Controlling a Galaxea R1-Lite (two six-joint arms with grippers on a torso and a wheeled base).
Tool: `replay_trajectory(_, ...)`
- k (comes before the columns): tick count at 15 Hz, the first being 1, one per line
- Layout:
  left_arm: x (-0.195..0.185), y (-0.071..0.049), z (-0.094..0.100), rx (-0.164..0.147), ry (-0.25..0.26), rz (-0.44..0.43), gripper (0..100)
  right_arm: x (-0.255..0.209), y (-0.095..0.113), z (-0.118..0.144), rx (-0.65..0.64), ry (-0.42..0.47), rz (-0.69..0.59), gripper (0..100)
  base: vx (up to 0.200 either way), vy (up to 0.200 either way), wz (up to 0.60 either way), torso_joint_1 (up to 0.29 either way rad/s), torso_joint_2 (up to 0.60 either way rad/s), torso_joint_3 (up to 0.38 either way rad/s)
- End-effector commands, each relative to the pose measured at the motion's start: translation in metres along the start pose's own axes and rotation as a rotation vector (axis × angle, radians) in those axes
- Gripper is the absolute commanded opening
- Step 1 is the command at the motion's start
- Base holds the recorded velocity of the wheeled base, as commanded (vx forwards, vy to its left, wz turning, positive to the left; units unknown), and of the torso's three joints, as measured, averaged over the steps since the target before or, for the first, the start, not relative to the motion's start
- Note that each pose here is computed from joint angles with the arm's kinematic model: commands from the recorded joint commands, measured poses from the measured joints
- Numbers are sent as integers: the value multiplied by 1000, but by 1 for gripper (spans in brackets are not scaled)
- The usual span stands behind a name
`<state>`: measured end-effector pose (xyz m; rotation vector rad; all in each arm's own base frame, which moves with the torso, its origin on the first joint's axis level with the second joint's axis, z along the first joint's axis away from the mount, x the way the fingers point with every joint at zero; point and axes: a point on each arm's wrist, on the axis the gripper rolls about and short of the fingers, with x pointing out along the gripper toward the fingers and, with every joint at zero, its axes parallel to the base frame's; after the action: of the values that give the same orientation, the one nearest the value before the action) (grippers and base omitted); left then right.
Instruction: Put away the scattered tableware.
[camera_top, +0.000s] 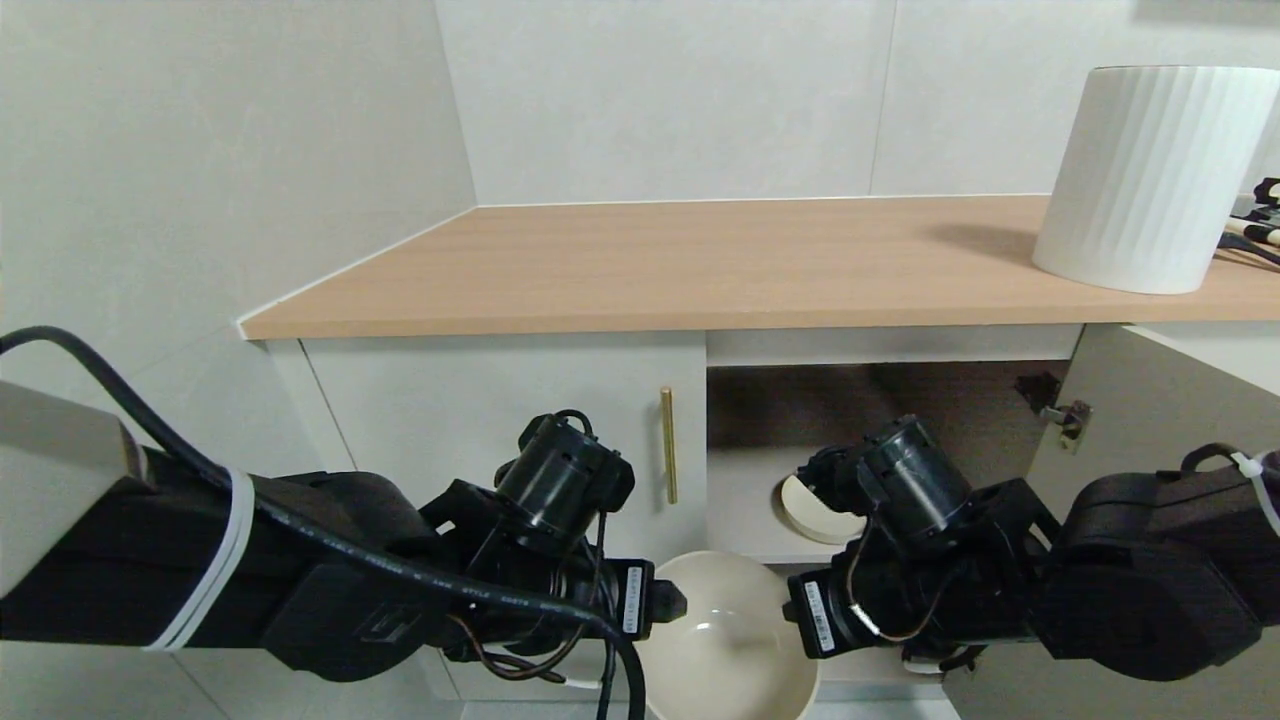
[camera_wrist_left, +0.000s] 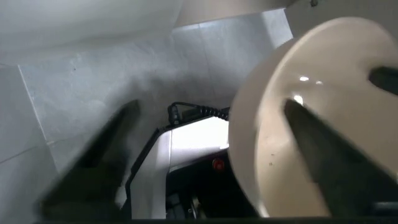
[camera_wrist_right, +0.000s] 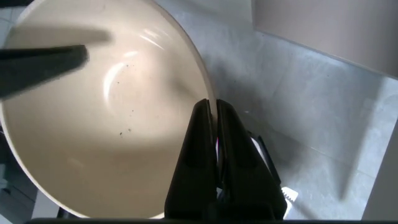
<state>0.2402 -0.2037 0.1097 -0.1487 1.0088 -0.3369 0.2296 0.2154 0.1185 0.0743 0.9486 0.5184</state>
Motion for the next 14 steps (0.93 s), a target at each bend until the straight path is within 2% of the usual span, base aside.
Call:
replay_trajectory(1,-3,-1,1,-2,-9,-7,100,1,0,0,-1,0,1,0,0,0,0,0,0,0)
replay_trajectory(4,-7,0,3,-8,-22,-15,100,7,-3,-1,5,11,-23,0,0,0,0,0,0,0)
replay_trajectory(7,-9,0,4,-10,-27,-17,100,22,-39,14,78,-49,-182,0,0,0,0,0,0,0)
replay_trajectory(9,-9,0,4,-10,-28,-16,100,26,-61,24,132,-78,-223,0,0,0,0,0,0,0)
replay_trajectory(11,-9,0,4,-10,-31,-14,100,41,-93,39,211,-135,-270,0,0,0,0,0,0,0)
replay_trajectory(14,-9,3,6,-19,-39,0,100,61,-118,48,288,-216,-301,0,0,0,0,0,0,0)
